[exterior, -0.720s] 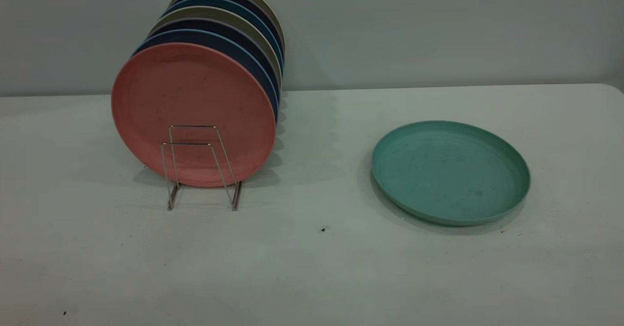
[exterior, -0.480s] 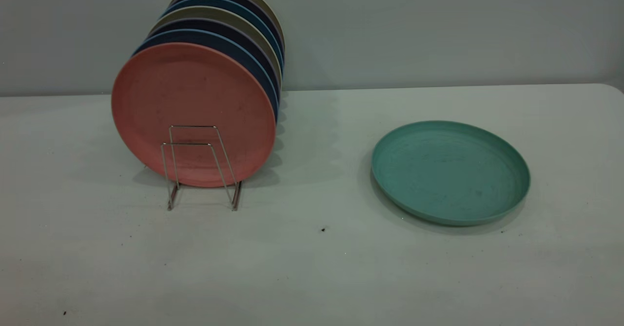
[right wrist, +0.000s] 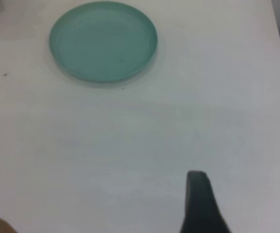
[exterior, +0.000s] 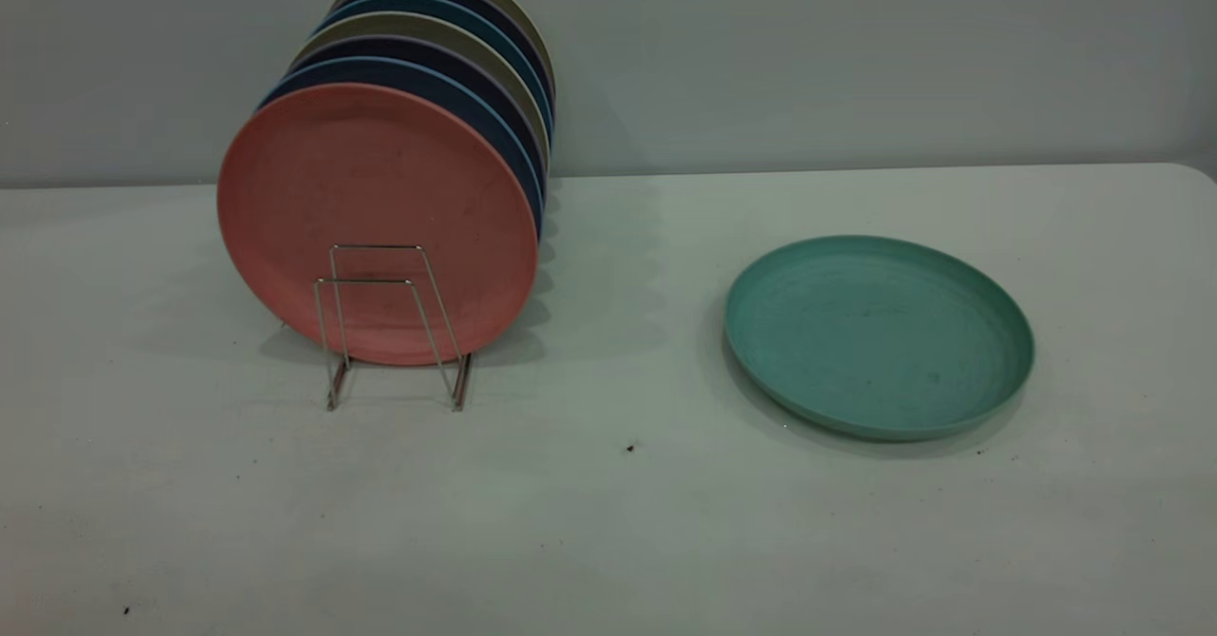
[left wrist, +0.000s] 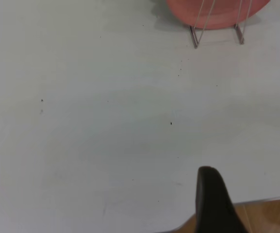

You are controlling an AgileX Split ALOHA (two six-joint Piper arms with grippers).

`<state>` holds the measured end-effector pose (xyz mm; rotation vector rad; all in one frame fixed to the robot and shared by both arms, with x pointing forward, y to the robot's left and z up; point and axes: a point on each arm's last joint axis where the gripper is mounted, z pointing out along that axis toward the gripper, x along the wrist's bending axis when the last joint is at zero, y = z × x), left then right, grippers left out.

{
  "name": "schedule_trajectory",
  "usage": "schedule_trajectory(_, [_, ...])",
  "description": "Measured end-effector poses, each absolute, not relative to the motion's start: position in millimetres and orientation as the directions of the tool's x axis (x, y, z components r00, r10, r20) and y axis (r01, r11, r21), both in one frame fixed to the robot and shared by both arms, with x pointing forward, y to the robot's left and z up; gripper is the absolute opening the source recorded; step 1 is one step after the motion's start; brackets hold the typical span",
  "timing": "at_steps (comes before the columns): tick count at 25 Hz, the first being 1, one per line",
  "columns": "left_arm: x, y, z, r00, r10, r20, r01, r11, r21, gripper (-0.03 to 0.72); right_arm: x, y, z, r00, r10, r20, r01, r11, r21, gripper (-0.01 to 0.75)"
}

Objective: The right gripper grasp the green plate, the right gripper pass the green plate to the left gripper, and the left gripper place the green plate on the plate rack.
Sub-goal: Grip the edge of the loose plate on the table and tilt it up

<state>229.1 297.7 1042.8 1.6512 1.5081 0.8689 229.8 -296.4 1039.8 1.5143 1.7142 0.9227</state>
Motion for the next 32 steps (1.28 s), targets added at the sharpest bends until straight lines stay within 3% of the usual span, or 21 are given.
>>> schedule_trajectory(26, [229.0,298.1,1044.2,0.084,0.996,0.013,0.498,-0.053,0.866,0.423,230.1,-296.1,1039.5,-0.109,0.994,-0.02,0.526,0.075,0.847,0.481])
schedule_trajectory(29, [230.8,298.1,1053.0,0.082,0.997,0.016,0.427,-0.049,0.903,0.423,230.3,-294.3,1044.2,-0.129,0.992,-0.017,0.493,0.079,0.866,0.481])
schedule_trajectory(32, [240.3,296.6,1057.3,0.087,0.996,-0.003,0.439,-0.036,0.898,0.423,241.4,-291.1,1055.5,-0.169,0.985,-0.042,0.432,0.112,0.895,0.481])
